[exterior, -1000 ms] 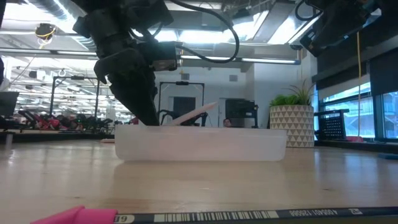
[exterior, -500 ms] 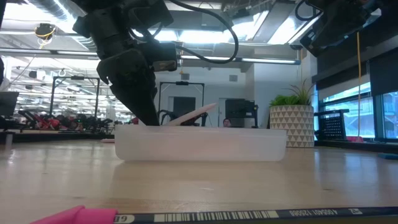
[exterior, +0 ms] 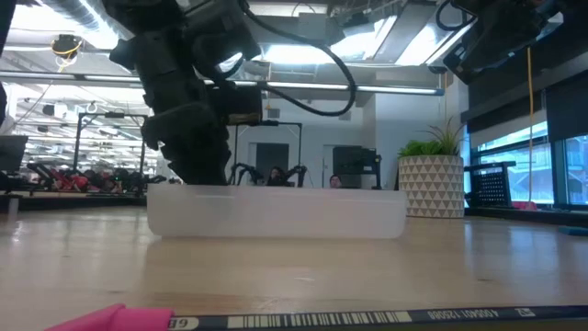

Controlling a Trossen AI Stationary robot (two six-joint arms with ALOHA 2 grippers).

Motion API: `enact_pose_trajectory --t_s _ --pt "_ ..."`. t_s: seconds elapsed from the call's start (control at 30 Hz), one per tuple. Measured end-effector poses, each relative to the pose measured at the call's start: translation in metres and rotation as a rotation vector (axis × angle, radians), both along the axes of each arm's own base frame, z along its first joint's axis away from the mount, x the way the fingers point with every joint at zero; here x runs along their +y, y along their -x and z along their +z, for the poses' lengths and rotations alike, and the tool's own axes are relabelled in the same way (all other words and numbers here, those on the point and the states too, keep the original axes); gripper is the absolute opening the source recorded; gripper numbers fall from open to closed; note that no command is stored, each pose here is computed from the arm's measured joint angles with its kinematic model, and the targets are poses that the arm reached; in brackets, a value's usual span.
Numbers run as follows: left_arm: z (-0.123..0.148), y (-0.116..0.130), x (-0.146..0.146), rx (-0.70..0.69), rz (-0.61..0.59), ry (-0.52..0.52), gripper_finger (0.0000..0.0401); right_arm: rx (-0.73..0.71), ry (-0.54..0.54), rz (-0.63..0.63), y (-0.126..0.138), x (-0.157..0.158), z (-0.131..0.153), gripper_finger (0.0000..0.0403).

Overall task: Pack school essentials
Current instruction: Put the pink pen into the supply box

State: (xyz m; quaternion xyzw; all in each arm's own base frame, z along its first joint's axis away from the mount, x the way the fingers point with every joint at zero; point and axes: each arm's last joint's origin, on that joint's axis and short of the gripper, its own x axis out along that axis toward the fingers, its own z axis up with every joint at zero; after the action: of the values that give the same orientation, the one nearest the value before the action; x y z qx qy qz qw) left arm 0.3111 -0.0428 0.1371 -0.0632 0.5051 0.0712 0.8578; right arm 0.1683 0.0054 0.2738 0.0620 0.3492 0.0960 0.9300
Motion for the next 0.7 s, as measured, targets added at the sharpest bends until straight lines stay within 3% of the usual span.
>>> enact_pose_trajectory --t_s 0.4,0.7 --pt "0.0000 0.0000 0.0000 0.000 0.000 -0.001 0.0039 0.000 0.000 0.000 0.0000 0.0000 0.0000 0.0020" --pt "0.0000 0.0000 -0.0001 0.000 -0.006 -0.003 0.0088 0.000 0.000 0.000 0.0000 0.0000 0.0000 0.0020"
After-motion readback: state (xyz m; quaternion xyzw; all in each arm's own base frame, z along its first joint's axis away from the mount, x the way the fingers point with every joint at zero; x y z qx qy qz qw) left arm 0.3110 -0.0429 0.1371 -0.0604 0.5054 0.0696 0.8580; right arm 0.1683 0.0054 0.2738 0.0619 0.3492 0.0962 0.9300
